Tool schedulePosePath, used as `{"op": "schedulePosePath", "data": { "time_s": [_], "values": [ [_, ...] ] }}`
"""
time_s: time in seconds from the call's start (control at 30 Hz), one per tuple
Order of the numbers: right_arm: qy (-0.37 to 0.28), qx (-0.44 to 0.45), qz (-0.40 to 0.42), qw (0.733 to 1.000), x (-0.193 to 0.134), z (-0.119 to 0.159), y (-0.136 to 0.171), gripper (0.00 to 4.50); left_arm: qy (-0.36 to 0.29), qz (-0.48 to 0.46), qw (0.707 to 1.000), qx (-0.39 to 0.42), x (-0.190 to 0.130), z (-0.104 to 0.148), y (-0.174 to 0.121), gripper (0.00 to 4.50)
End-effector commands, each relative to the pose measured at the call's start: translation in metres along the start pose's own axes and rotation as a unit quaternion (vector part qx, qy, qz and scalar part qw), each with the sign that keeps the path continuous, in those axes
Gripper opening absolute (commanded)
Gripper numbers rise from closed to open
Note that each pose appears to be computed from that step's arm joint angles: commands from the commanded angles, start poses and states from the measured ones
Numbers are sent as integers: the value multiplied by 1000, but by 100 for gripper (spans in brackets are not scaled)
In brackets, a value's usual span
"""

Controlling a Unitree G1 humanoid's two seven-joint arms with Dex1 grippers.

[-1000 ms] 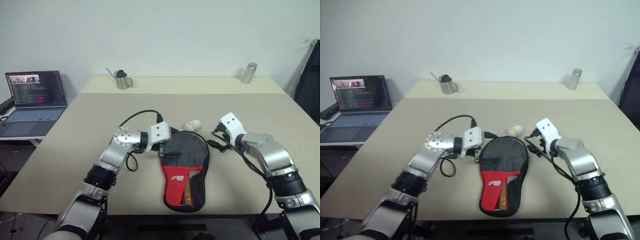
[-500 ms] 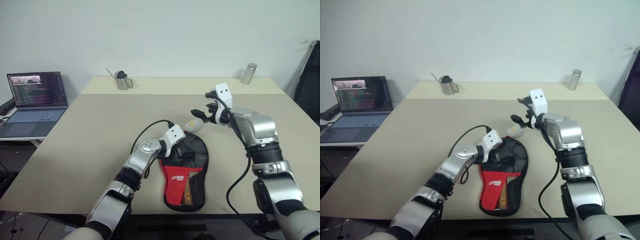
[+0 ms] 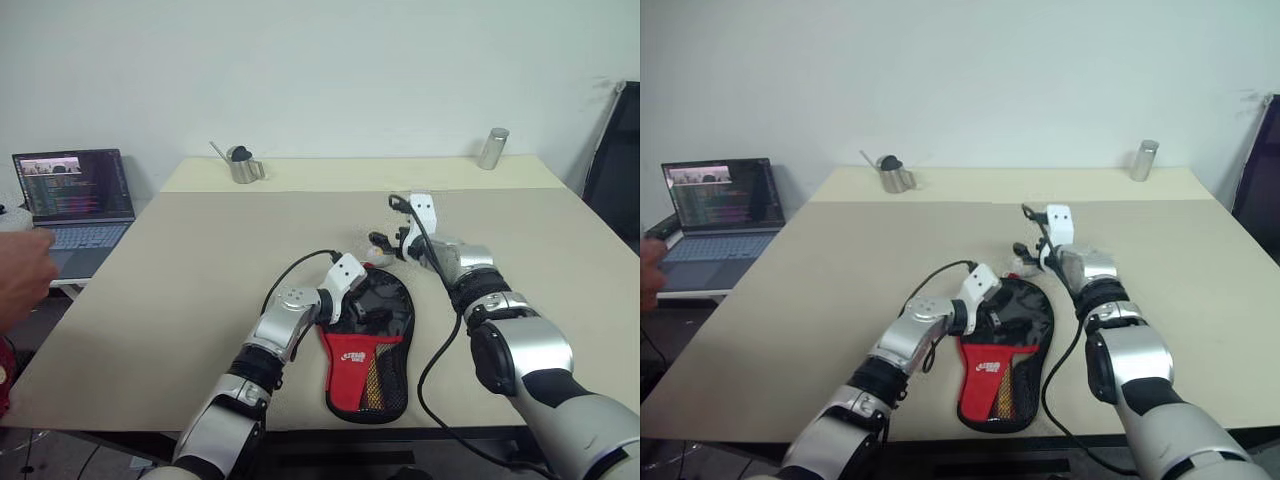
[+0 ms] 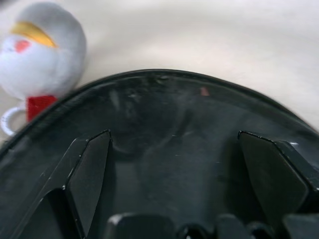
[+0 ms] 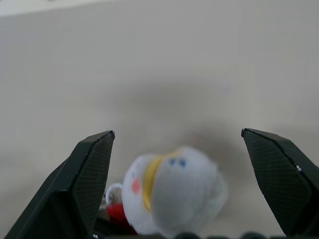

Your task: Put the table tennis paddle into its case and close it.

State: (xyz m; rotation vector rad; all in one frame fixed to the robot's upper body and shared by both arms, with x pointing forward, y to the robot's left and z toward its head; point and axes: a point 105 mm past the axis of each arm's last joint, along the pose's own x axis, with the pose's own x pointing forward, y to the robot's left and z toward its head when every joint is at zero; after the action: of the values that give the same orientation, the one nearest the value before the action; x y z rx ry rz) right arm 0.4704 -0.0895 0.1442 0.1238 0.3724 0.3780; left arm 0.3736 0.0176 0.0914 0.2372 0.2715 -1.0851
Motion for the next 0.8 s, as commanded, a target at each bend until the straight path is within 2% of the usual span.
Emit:
{"op": "schedulePosePath", "data": {
  "time_s": [0.03,0.2,0.5,0.6,0.8],
  "values": [
    [-36,-17,13,999,1,22,13,450,59,-14,997,-46,-1,-29,-8,446],
    [-20,-16,23,999,5,9,21,450,102,12,993,-55,-6,-42,-2,446],
    [-2,-17,24,1000,10,-8,28,450,104,18,993,-49,-6,-44,-2,446],
    [0,-17,19,1000,11,-10,29,384,91,13,994,-59,-4,-39,-5,450],
    [4,-17,5,1000,12,-13,26,170,88,25,994,-58,-2,-35,0,450]
  ]
}}
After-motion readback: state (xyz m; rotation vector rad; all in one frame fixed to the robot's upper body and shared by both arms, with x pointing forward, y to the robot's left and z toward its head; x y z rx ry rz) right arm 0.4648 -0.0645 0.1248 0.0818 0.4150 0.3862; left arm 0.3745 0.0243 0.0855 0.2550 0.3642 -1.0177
